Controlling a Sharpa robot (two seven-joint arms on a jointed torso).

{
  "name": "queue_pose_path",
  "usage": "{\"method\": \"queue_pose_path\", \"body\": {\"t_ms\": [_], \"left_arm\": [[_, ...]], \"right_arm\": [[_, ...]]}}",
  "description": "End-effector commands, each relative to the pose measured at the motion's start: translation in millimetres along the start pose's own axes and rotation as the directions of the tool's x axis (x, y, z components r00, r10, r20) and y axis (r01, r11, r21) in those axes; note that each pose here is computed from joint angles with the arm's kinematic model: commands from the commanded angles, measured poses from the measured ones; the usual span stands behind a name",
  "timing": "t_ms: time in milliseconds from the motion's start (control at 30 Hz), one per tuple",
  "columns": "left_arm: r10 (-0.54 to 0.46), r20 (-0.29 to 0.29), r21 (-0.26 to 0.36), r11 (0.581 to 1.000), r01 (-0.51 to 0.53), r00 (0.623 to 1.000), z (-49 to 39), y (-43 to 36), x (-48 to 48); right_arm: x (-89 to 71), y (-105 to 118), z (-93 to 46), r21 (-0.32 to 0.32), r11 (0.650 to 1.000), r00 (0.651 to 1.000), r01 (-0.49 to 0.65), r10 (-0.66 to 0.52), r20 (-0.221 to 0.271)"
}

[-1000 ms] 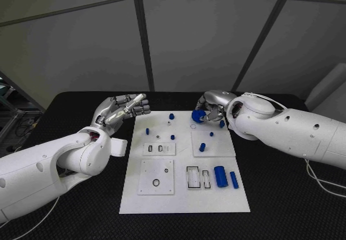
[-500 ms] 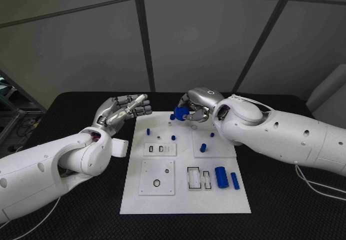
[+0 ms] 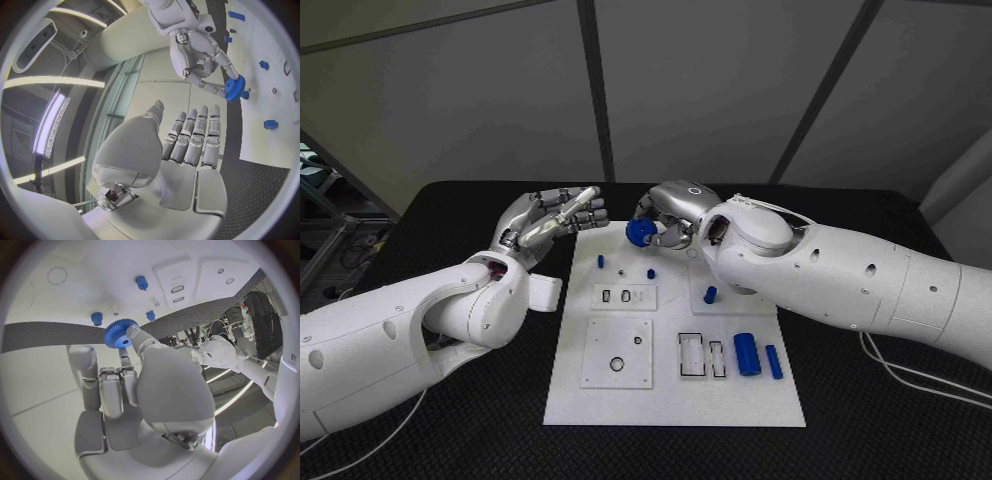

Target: Assemble the parts on the task board

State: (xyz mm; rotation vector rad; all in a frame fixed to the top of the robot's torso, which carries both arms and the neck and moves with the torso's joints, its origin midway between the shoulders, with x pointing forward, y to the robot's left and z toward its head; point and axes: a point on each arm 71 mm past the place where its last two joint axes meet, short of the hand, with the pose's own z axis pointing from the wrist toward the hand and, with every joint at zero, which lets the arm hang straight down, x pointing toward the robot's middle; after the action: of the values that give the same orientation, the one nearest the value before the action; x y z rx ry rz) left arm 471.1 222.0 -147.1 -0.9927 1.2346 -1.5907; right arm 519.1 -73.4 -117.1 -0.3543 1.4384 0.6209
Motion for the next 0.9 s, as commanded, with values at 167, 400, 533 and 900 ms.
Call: {"method": "queue_pose_path", "body": {"t_ms": [167,400,533,900], "left_arm": [[0.007,-0.001,0.017,1.000,-0.007,1.000,0.5,-1.8,0.5],[0.010,0.006,0.016,1.000,-0.010,1.000,0.7,-1.7,-0.5],[0.010,0.005,0.016,1.000,-0.010,1.000,0.6,-1.8,-0.3],[0.009,0.003,0.016,1.000,-0.009,1.000,0.6,-2.0,0.6]], "right_arm": [[7.7,0.3,5.4,0.014,1.000,0.999,0.021,-0.020,-0.048],[13.6,2.1,8.8,0.015,1.000,0.996,0.027,-0.026,-0.085],[16.4,0.2,10.4,0.026,0.999,0.994,0.034,-0.031,-0.105],[20.5,-5.6,13.1,0.047,0.998,0.990,0.050,-0.044,-0.131]]}}
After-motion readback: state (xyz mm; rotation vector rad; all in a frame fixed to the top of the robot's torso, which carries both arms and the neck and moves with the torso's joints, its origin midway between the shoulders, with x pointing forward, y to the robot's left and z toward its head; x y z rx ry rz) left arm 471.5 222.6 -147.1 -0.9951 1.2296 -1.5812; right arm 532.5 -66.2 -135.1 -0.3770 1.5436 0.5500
